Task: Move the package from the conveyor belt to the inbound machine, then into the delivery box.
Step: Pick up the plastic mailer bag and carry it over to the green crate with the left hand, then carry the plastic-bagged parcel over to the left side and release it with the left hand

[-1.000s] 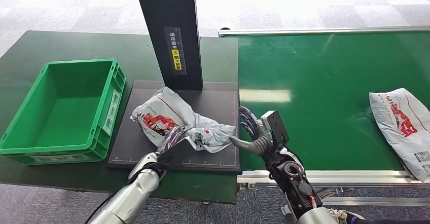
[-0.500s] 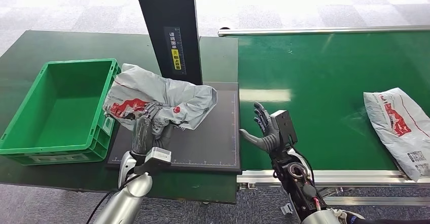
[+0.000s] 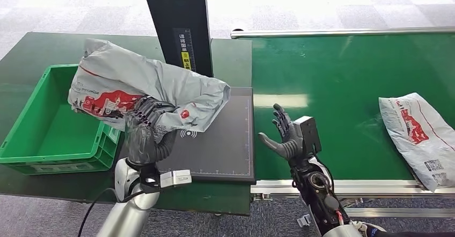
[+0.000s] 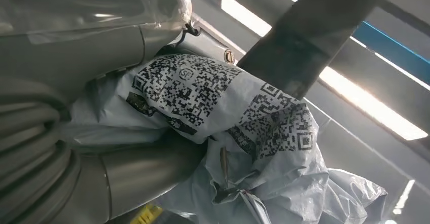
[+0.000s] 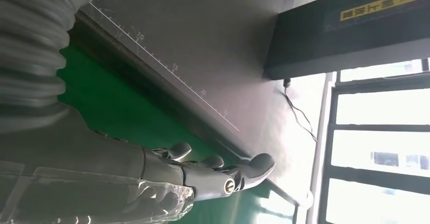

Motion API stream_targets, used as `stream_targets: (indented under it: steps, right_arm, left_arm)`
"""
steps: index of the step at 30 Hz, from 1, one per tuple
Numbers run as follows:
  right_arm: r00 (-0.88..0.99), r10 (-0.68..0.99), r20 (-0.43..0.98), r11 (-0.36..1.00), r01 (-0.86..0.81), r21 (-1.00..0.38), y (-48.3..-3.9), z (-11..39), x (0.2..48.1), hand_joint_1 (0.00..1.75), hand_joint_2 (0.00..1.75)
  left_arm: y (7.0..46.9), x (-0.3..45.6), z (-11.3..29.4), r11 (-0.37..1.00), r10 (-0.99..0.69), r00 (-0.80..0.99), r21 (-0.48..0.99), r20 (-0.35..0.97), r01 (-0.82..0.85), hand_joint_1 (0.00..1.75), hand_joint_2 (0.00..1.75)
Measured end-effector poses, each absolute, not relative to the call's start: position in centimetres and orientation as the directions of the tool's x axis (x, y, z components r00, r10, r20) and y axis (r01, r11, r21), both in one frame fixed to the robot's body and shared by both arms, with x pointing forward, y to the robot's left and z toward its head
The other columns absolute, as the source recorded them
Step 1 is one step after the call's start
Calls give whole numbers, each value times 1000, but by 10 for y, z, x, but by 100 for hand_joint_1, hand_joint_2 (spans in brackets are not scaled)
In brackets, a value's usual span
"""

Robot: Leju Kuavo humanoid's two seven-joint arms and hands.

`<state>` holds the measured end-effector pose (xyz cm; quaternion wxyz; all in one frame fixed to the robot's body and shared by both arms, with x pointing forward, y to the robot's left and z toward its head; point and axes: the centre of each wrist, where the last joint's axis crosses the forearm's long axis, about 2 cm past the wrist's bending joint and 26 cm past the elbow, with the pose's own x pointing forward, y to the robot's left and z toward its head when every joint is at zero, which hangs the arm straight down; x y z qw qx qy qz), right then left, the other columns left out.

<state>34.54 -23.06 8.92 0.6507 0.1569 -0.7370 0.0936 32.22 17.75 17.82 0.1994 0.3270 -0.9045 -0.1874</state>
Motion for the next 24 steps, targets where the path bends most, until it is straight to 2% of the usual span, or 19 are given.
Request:
stream_targets:
  steps: [2,6,13,18,24]
  right_arm:
    - [-130,-109,985,939,-340,59,-233,92,345,0,175]
    - [-183,-102,978,950,-311,41,-235,97,339,0,175]
    - [-228,-104,968,956,-292,34,-237,104,335,0,175]
    - [-298,-70,952,974,-225,1,-244,114,331,0,175]
    - [-378,-45,925,986,-168,-21,-255,134,322,0,175]
  left_arm:
    - [186,330,181,650,-735,-637,511,233,-563,175,175]
    - [207,352,184,551,-831,-464,568,306,-611,175,175]
    - [228,369,181,487,-874,-353,611,335,-625,175,175]
    - [253,379,173,364,-919,-116,695,377,-621,175,175]
    - [301,382,155,217,-923,136,779,359,-588,175,175]
